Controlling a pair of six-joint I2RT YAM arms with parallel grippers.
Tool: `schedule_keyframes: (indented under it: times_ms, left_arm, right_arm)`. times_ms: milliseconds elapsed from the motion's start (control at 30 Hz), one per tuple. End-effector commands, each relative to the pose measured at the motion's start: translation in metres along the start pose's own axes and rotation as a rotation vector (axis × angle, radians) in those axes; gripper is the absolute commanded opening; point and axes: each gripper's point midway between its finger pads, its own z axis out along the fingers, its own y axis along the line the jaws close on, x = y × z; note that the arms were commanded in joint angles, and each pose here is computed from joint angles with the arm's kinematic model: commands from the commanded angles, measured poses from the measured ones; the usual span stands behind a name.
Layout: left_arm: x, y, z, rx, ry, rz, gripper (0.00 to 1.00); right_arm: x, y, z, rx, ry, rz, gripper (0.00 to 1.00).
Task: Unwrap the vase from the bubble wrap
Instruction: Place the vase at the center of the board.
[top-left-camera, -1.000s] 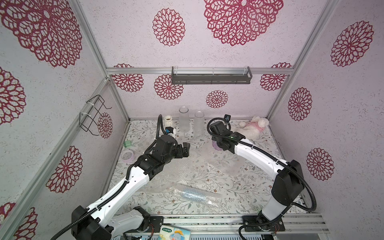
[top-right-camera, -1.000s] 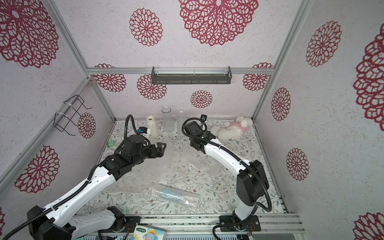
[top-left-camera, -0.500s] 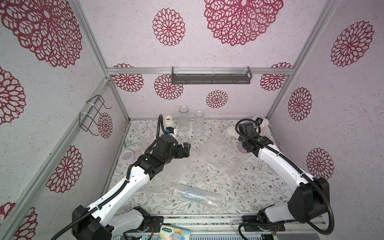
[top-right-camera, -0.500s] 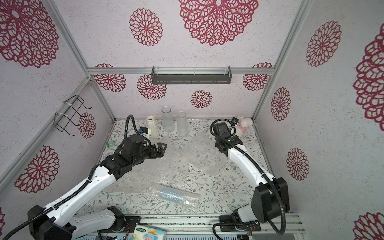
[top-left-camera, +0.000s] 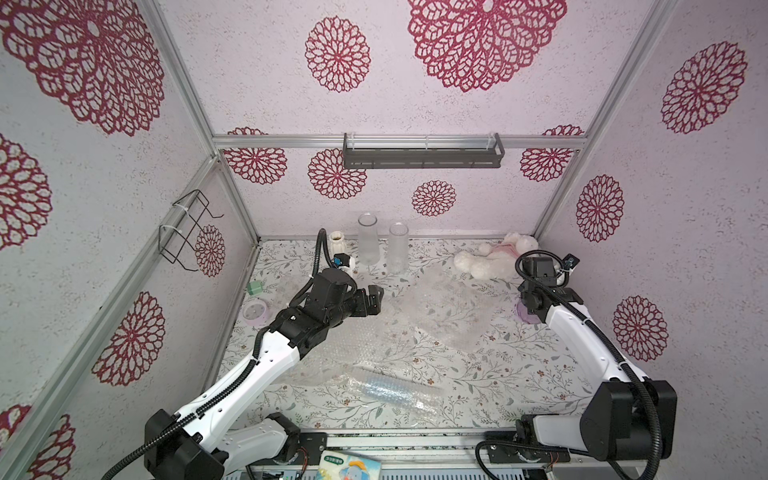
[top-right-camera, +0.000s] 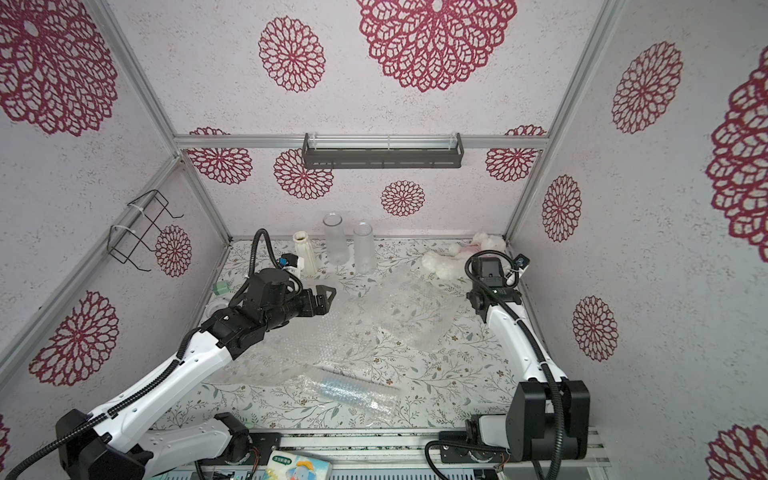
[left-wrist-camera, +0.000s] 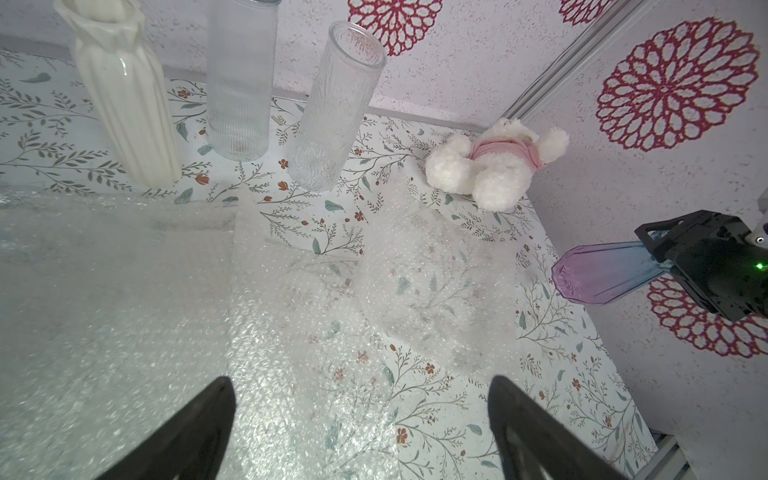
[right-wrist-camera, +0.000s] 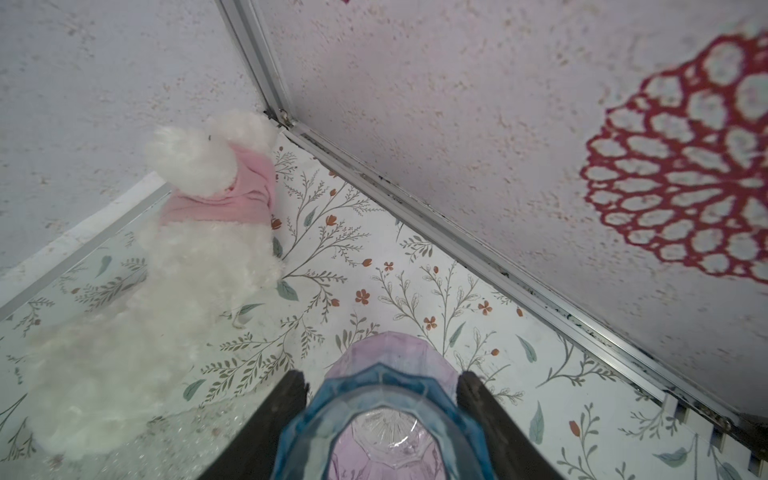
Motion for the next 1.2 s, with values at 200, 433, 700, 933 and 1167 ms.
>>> schedule_keyframes:
  times_ms: [200,433,700,933,1167]
  left_arm:
    - [-0.015,-0.004,-0.005,0.009,-0.033,-0.001,0.97]
    - [-0.015,-0.004,-0.002,0.003,-0.028,0.002,0.97]
    - [-0.014,-0.002,0.0,-0.005,-0.025,-0.002,0.97]
    - [-0.014,-0.001,0.0,-0.01,-0.027,-0.003,0.97]
    - [-0.016,0.0,-0.006,-0.014,-0.039,-0.002,0.97]
  right_arm:
    - [-0.042,0.003,0.021,0.004,-0.156,0.145,0.59]
    - [-0.037,0.01,0.055,0.028,-0.119,0.143,0.59]
    - [-0.023,0.018,0.074,0.02,-0.075,0.131,0.6]
    - [-0.014,0.024,0.079,0.012,-0.034,0.092,0.64]
    - [-0.021,0.03,0.066,0.009,-0.049,0.046,0.77]
